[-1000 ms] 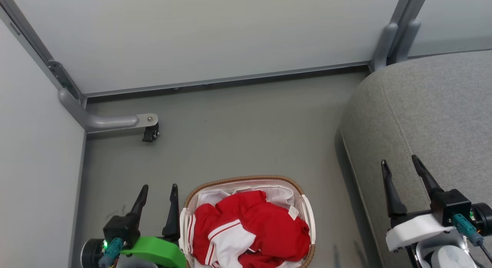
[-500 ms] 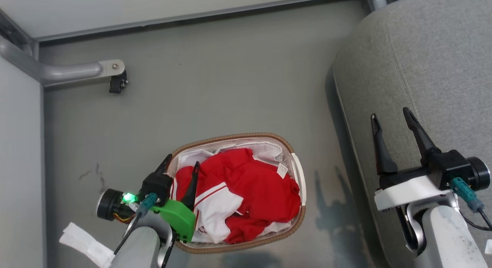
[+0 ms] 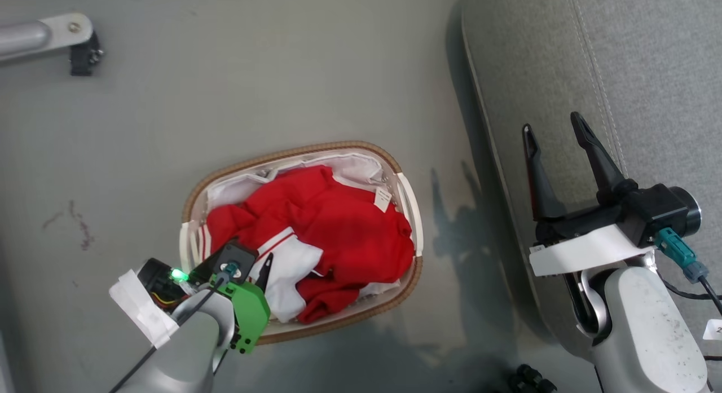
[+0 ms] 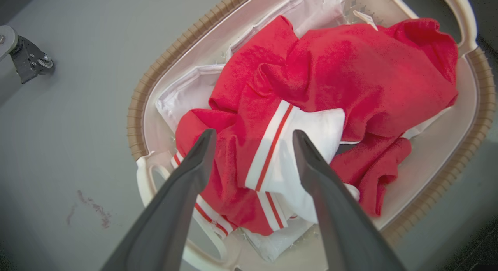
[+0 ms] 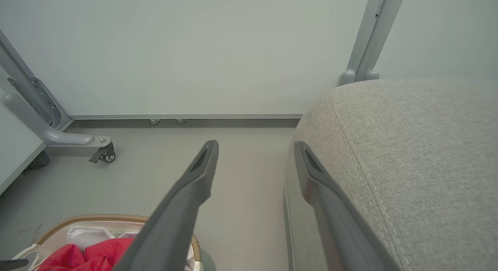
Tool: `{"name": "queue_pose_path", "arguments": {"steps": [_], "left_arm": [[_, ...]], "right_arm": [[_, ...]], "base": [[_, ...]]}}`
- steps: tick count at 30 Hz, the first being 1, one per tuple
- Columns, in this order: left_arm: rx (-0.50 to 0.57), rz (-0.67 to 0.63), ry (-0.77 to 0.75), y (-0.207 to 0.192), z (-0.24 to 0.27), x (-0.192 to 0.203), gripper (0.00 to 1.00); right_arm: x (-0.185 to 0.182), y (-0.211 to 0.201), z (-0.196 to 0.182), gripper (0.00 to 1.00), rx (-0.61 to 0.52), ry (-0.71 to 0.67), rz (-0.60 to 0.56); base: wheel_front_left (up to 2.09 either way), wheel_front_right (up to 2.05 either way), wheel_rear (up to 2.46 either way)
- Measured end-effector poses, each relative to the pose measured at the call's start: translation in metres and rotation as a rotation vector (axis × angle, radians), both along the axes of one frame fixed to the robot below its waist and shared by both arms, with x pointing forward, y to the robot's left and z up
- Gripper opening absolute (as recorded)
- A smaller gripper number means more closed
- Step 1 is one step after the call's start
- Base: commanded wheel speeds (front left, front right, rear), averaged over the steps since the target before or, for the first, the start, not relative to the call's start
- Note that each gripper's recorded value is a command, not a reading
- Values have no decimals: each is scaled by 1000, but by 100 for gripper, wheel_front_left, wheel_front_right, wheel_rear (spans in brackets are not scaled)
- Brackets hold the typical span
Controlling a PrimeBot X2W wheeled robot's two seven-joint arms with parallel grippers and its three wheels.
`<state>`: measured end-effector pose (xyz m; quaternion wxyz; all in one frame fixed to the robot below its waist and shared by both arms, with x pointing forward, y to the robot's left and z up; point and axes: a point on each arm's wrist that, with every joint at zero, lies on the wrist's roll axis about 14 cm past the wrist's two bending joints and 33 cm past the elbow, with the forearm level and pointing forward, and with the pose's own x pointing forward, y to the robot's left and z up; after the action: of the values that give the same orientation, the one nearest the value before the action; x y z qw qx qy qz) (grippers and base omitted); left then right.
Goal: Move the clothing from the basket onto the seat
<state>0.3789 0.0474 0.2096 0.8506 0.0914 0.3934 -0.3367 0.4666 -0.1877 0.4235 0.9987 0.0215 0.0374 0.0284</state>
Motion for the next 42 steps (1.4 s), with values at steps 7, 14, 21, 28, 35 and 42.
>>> {"name": "queue_pose_path", "arguments": {"steps": [7, 14, 21, 28, 35, 42], "left_arm": [[54, -49, 54, 3, -32, 7, 100], [109, -89, 133, 2, -60, 1, 100], [135, -117, 235, -3, -77, -17, 0], [114, -106, 223, -6, -69, -16, 0], [77, -75, 166, -8, -50, -11, 0], [3, -49, 53, -21, -9, 3, 0]], "right_arm": [[-2, -10, -21, 100, 12, 54, -28], [-7, -21, -37, 100, 10, 101, -59], [-9, -29, -44, 100, 8, 122, -80], [-8, -27, -40, 100, 11, 109, -75], [-8, -24, -28, 100, -5, 83, -64], [-18, -23, -11, 100, -30, 57, -61]], "base": [[0, 0, 0], [0, 0, 0], [0, 0, 0], [0, 0, 0], [0, 0, 0], [0, 0, 0]]}}
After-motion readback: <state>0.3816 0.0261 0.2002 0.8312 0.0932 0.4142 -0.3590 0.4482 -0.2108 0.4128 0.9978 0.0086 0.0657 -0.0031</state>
